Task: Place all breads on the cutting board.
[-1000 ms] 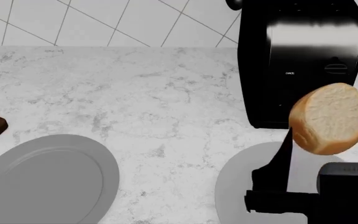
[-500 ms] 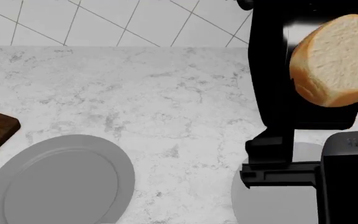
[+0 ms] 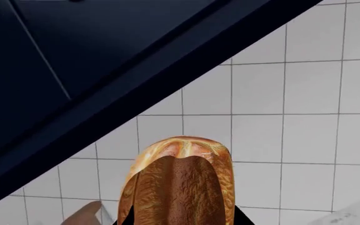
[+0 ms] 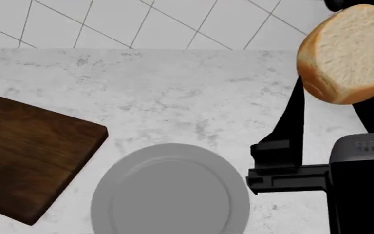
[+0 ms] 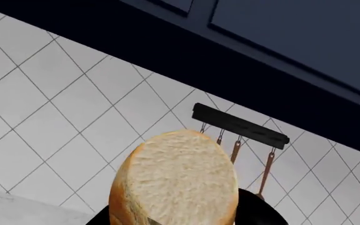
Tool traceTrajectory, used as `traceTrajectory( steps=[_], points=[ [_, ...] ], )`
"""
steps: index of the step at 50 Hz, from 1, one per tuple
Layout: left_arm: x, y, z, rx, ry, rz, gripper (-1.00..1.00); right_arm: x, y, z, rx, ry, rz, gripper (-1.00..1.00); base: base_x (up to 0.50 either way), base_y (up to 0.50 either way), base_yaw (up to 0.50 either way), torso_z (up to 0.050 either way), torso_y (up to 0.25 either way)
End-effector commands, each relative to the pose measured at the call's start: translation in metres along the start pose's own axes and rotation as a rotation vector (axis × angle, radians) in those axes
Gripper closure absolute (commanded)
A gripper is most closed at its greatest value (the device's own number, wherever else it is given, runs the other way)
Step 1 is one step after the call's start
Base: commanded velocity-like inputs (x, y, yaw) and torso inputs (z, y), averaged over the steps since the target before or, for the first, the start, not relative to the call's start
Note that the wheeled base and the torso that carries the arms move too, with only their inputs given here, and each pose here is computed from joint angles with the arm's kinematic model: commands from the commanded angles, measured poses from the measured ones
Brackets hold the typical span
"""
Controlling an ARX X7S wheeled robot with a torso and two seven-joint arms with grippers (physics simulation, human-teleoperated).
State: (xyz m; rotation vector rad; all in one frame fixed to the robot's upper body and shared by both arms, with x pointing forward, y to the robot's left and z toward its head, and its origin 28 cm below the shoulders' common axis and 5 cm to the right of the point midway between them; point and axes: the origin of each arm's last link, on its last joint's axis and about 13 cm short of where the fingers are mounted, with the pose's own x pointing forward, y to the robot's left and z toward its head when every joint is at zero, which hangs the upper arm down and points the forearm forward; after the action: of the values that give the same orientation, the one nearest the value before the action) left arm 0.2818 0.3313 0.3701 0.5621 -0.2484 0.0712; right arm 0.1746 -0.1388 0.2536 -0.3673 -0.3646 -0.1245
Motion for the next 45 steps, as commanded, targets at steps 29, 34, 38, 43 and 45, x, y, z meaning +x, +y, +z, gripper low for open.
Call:
traceTrajectory(
  steps=[29, 34, 38, 43, 45],
  points=[
    [0.003, -0.008, 0.011, 0.027, -0.034, -0.03, 1.0, 0.005, 0.003, -0.008, -0.011, -0.018, 0.022, 1.0, 0.12, 0.5, 0.0, 0.0, 0.001],
    [0.002, -0.008, 0.013, 0.042, -0.032, -0.029, 1.0, 0.006, 0.001, -0.007, 0.013, -0.025, 0.001, 1.0, 0.26, 0.5, 0.0, 0.0, 0.002],
    [0.004, -0.018, 0.017, 0.067, -0.048, -0.078, 1.0, 0.009, 0.002, -0.014, 0.028, -0.004, 0.01, 1.0, 0.28, 0.5, 0.0, 0.0, 0.0],
    [0.009, -0.053, 0.027, 0.024, -0.091, -0.279, 1.0, 0.027, 0.012, -0.04, 0.129, 0.06, 0.073, 1.0, 0.09, 0.19, 0.0, 0.0, 0.002],
    [0.012, -0.064, 0.032, 0.018, -0.107, -0.34, 1.0, 0.035, 0.017, -0.052, 0.165, 0.093, 0.101, 1.0, 0.0, 0.0, 0.0, 0.0, 0.0]
  ],
)
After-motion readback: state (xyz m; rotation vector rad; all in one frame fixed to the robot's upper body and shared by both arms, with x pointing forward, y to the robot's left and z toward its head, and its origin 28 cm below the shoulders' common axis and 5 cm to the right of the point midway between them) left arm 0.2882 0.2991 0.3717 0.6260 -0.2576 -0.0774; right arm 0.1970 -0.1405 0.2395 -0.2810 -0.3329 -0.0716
